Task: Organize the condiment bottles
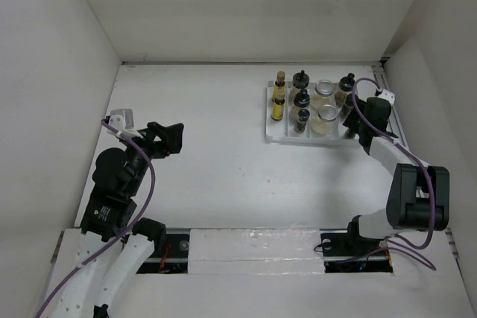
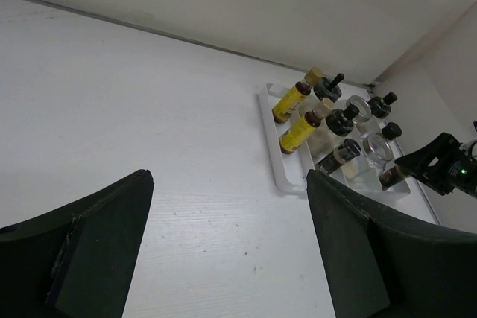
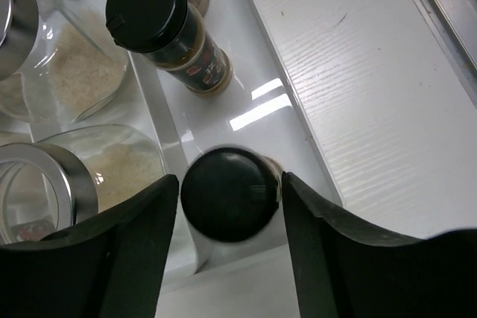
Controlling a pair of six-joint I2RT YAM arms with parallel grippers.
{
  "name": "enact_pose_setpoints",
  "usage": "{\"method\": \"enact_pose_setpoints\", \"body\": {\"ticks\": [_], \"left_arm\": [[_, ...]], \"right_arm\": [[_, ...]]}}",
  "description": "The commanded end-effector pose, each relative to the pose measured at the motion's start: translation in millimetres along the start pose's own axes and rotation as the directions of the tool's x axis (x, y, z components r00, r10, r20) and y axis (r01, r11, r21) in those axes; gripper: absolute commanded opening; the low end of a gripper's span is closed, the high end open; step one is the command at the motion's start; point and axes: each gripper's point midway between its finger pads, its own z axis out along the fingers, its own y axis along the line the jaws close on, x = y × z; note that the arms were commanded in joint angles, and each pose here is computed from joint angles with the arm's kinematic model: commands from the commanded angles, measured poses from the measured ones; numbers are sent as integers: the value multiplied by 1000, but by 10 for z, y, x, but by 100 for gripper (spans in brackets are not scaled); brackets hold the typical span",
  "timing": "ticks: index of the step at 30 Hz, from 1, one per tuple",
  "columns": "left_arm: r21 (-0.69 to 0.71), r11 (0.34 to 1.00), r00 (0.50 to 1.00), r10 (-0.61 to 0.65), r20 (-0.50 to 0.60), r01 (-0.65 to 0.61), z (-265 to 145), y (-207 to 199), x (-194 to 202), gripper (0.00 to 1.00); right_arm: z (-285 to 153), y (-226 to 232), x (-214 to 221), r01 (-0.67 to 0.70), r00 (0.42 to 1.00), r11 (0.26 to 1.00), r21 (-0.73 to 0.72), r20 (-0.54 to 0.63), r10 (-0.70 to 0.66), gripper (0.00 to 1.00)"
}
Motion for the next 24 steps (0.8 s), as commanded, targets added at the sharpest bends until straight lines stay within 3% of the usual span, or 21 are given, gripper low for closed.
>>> {"method": "enact_pose_setpoints", "body": {"ticks": [1, 8, 11, 12, 16, 20, 24], "left_arm": [[34, 999, 999, 6, 47, -8, 1, -88, -151, 80], [34, 999, 999, 6, 47, -8, 1, -88, -151, 80], [38, 999, 998, 5, 55, -7, 3, -99, -172, 82], [33, 999, 999, 7, 44, -8, 32, -89, -147, 86], [42, 999, 999, 16, 40, -18, 30, -102, -138, 95], [34, 999, 999, 16, 44, -17, 56, -90, -147, 99], [27, 1000, 997, 12, 81, -14, -13, -79, -227, 99]], "right_arm": [[11, 119, -266, -17, 998, 999, -48, 63, 20, 64], [-57, 130, -329, -13, 997, 998, -68, 73, 18, 69], [-277, 200, -572, -17, 989, 994, -106, 143, 32, 74], [-449, 247, -792, -20, 977, 991, -129, 206, 47, 76], [-1073, 436, -1271, 1, 929, 971, -241, 360, 88, 100], [-1898, 736, -1645, 129, 853, 921, -368, 515, 86, 100], [-2712, 1075, -1728, 301, 785, 800, -520, 611, 102, 100]]}}
